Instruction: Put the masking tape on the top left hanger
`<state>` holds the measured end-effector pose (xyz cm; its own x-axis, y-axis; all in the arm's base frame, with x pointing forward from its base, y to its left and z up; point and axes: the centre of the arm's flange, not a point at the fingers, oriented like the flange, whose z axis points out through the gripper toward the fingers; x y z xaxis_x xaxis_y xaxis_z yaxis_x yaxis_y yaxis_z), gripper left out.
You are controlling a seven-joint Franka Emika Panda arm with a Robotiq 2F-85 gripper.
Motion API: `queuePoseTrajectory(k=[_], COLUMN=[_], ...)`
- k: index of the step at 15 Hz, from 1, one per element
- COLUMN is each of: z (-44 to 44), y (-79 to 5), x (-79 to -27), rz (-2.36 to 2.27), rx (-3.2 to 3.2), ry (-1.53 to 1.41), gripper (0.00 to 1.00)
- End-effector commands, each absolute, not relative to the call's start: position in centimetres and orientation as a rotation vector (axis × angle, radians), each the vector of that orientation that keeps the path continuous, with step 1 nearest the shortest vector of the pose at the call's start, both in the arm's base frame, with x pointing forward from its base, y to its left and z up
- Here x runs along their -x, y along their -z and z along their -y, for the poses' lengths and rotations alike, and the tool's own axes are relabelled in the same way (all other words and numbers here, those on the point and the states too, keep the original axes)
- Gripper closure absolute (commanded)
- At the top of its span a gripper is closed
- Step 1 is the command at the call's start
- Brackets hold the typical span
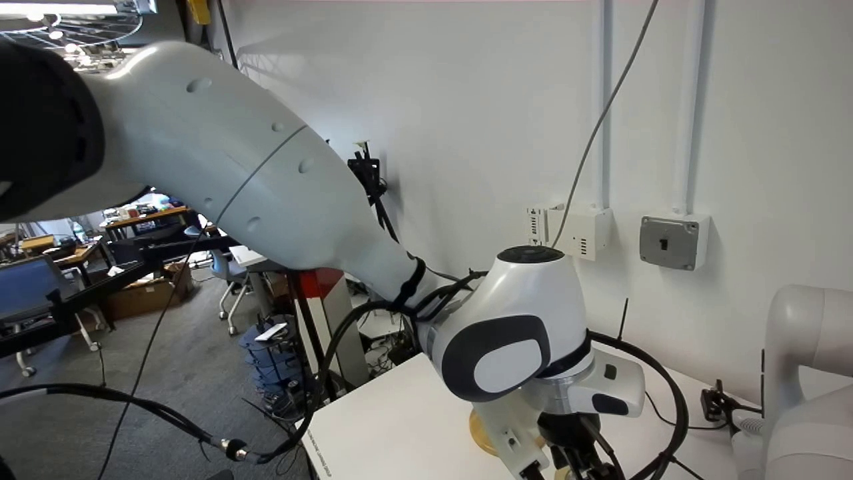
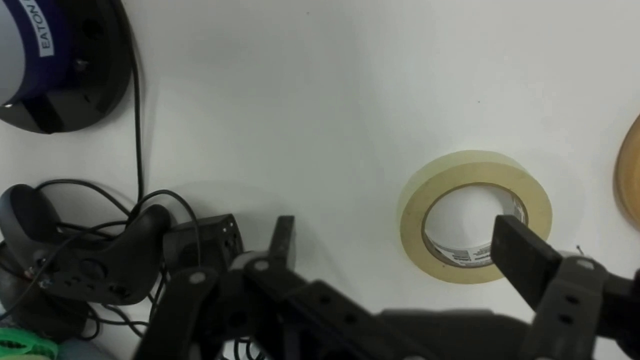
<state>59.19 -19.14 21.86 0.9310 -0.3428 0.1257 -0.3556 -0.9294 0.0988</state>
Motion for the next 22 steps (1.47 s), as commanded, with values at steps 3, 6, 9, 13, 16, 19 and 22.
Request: queuePoseTrajectory(k=[3, 6, 9, 13, 16, 19, 22], z=[20.7, 21.0, 20.9, 20.8, 20.6, 20.2, 20.2], y=[-18.9, -17.4, -16.1, -14.9, -14.0, -13.0, -12.3], x=[-62.3, -63.1, -63.6, -64.2, -64.8, -65.4, -65.9], rz=[0.674, 0.71, 0.729, 0.752, 0.78, 0.811, 0.826], rx=[-2.934, -2.918, -2.91, -2.909, -2.927, -2.944, -2.949], ry=[-0.164, -0.15, -0.143, -0.148, -0.153, -0.144, -0.143], gripper=[0.0, 0.0, 0.0, 0.0, 0.0, 0.0, 0.0])
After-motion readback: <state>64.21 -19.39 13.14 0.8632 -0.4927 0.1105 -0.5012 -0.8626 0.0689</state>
